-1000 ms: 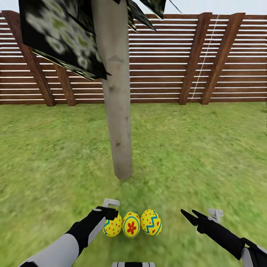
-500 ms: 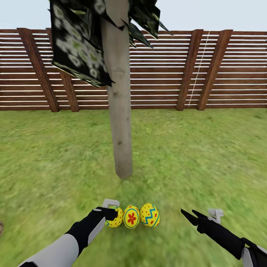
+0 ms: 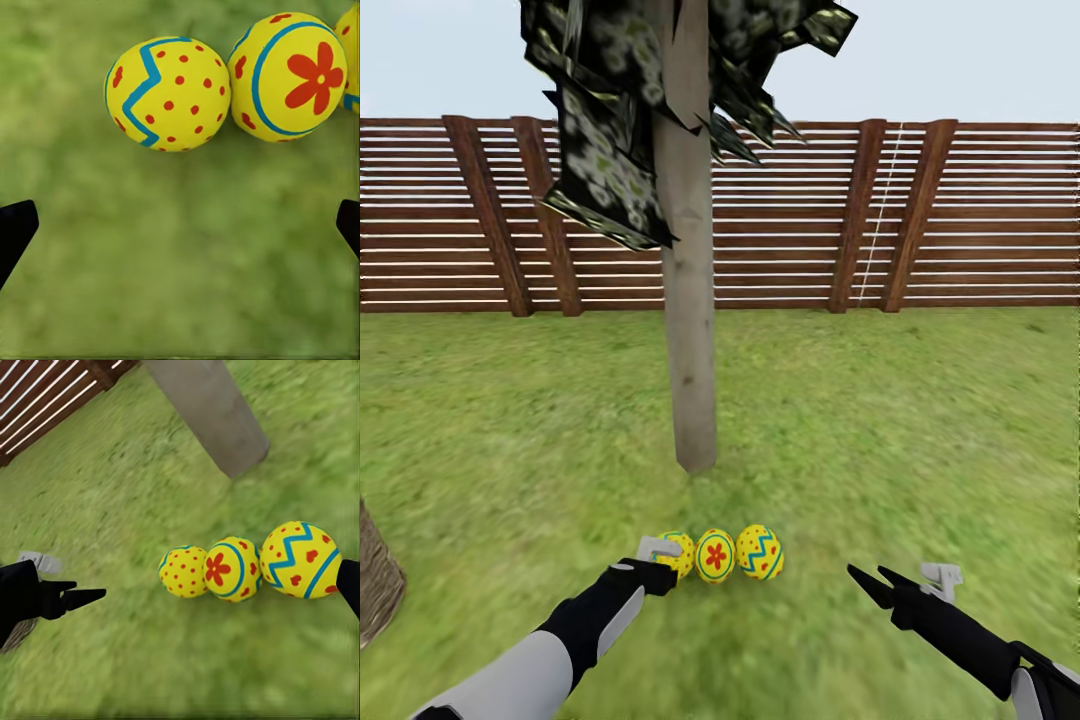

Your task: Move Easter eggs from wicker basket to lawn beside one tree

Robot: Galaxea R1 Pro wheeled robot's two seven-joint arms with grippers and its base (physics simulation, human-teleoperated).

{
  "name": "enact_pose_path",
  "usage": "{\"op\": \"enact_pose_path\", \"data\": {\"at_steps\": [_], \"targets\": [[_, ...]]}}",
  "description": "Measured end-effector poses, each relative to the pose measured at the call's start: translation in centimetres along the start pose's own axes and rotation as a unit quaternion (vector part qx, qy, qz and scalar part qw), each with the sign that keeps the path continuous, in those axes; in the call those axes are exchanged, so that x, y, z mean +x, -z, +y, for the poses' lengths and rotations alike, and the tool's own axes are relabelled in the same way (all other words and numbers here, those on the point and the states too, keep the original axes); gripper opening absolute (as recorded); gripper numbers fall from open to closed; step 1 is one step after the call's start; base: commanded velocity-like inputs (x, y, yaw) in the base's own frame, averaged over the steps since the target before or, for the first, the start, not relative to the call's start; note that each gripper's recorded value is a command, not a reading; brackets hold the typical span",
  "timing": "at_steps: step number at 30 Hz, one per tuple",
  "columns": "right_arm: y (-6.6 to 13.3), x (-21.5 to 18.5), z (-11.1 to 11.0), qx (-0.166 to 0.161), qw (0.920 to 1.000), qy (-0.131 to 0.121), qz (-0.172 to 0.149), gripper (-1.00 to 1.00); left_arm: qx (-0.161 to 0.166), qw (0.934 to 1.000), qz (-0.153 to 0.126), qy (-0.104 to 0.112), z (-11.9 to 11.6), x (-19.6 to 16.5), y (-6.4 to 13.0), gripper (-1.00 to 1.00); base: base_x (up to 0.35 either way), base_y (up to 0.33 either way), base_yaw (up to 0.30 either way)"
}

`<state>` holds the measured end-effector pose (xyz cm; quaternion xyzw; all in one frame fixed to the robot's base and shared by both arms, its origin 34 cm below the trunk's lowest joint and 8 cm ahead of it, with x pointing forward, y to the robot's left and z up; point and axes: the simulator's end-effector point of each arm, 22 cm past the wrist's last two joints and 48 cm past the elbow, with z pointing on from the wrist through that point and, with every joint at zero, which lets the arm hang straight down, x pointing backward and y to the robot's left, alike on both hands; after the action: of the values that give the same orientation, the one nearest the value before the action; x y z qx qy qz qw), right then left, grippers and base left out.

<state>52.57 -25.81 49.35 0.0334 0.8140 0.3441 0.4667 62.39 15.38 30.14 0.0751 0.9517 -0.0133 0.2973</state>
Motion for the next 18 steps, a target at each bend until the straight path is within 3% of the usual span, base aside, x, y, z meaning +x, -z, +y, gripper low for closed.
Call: {"op": "enact_pose_path", "data": {"at_steps": [14,18], "targets": [[0.9,-1.9,1.5,-0.009,0.9996,0.016,-0.020,1.00,-0.005,1.0000,-0.003,-0.003,0.4,-1.7,2.1,1.00,-0.030,0.000,0.000],[1.2,-2.4,1.9,-0.012,0.9994,0.019,-0.025,1.00,-0.008,0.9998,0.005,0.016,1.1,-1.8,2.6,1.00,-0.001,0.000,0.000]]}}
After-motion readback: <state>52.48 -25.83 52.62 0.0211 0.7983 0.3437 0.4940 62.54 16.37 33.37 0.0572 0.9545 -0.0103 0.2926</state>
